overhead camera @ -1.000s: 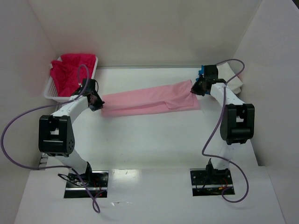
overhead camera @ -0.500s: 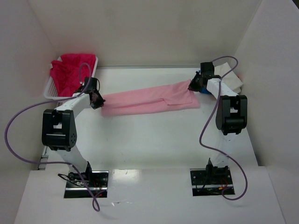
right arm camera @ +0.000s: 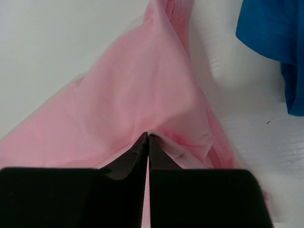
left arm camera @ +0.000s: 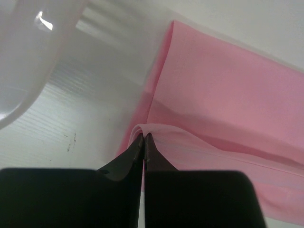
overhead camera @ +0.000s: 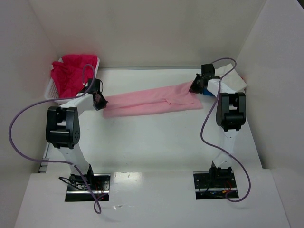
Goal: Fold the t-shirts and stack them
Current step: Fold the other side of the tshirt into a rectangle
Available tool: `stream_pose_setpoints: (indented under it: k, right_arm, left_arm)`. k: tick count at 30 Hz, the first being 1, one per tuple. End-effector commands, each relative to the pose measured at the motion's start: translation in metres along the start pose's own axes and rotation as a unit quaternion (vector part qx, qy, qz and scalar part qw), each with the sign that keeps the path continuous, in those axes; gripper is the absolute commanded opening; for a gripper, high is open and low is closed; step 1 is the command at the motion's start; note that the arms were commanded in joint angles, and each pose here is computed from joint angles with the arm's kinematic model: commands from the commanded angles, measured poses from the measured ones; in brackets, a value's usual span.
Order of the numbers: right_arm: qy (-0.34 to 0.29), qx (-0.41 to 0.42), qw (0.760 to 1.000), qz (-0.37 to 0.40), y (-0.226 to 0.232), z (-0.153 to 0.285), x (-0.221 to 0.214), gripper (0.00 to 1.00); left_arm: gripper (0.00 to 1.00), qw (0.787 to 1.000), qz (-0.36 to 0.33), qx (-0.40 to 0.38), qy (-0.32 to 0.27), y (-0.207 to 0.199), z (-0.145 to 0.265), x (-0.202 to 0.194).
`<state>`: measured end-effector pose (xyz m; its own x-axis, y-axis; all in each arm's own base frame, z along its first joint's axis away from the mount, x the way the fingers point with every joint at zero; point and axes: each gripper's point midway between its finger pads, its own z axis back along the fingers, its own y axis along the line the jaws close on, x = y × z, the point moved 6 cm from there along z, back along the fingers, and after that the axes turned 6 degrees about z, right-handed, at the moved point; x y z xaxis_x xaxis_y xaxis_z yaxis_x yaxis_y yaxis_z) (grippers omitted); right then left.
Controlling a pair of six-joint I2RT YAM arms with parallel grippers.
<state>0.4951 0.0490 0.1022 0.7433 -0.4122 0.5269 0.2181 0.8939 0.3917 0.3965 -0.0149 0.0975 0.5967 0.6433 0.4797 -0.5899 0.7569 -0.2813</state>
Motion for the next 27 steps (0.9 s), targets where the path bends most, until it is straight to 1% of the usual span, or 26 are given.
stream_pose_setpoints:
  k: [1,2,4,7,8,9,10,13,16,19,21,23,24,27]
  right_arm:
    - [-0.053,0.028,0.998,0.025,0.013,0.007,0.034,0.17]
    - [-0.058,0.03,0.997,0.031,0.015,0.008,0.038,0.24]
    - [-0.061,0.039,0.997,0.039,0.018,0.01,0.041,0.29]
    - [-0.073,0.06,0.994,0.049,0.028,0.021,0.051,0.45]
    - [-0.083,0.067,0.993,0.051,0.033,0.029,0.058,0.51]
    - [-0.088,0.072,0.992,0.055,0.037,0.036,0.061,0.55]
    - [-0.091,0.076,0.991,0.059,0.039,0.041,0.064,0.56]
    - [-0.11,0.084,0.988,0.063,0.048,0.062,0.073,0.63]
    - [-0.119,0.084,0.987,0.07,0.05,0.082,0.072,0.7]
    - [-0.103,0.076,0.99,0.066,0.043,0.091,0.054,0.71]
    - [-0.066,0.071,0.994,0.059,0.031,0.085,0.025,0.68]
    - [-0.052,0.065,0.995,0.057,0.024,0.083,0.011,0.66]
    - [-0.031,0.056,0.996,0.055,0.019,0.076,-0.006,0.65]
    - [-0.012,0.033,0.997,0.065,0.015,0.07,-0.029,0.65]
  left_arm:
    - [0.25,0.999,0.013,-0.01,-0.033,-0.009,0.002,0.02]
    - [0.31,0.999,0.013,-0.012,-0.036,-0.01,0.004,0.021]
    - [0.43,0.999,0.009,-0.029,-0.038,-0.015,0.009,0.024]
    - [0.63,0.996,-0.002,-0.074,-0.046,-0.028,0.019,0.032]
    - [0.67,0.995,-0.001,-0.083,-0.053,-0.032,0.024,0.036]
    - [0.7,0.995,-0.003,-0.088,-0.055,-0.034,0.026,0.038]
    - [0.73,0.994,-0.009,-0.096,-0.058,-0.037,0.029,0.039]
    - [0.74,0.99,-0.021,-0.121,-0.071,-0.049,0.045,0.044]
    - [0.77,0.984,-0.041,-0.155,-0.075,-0.061,0.065,0.044]
    - [0.77,0.976,-0.062,-0.201,-0.057,-0.065,0.078,0.034]
    - [0.78,0.967,-0.083,-0.238,-0.045,-0.071,0.086,0.022]
    - [0.78,0.962,-0.101,-0.253,-0.03,-0.071,0.086,0.012]
    - [0.78,0.958,-0.111,-0.264,-0.028,-0.075,0.088,0.009]
    - [0.78,0.949,-0.138,-0.285,0.002,-0.079,0.08,-0.007]
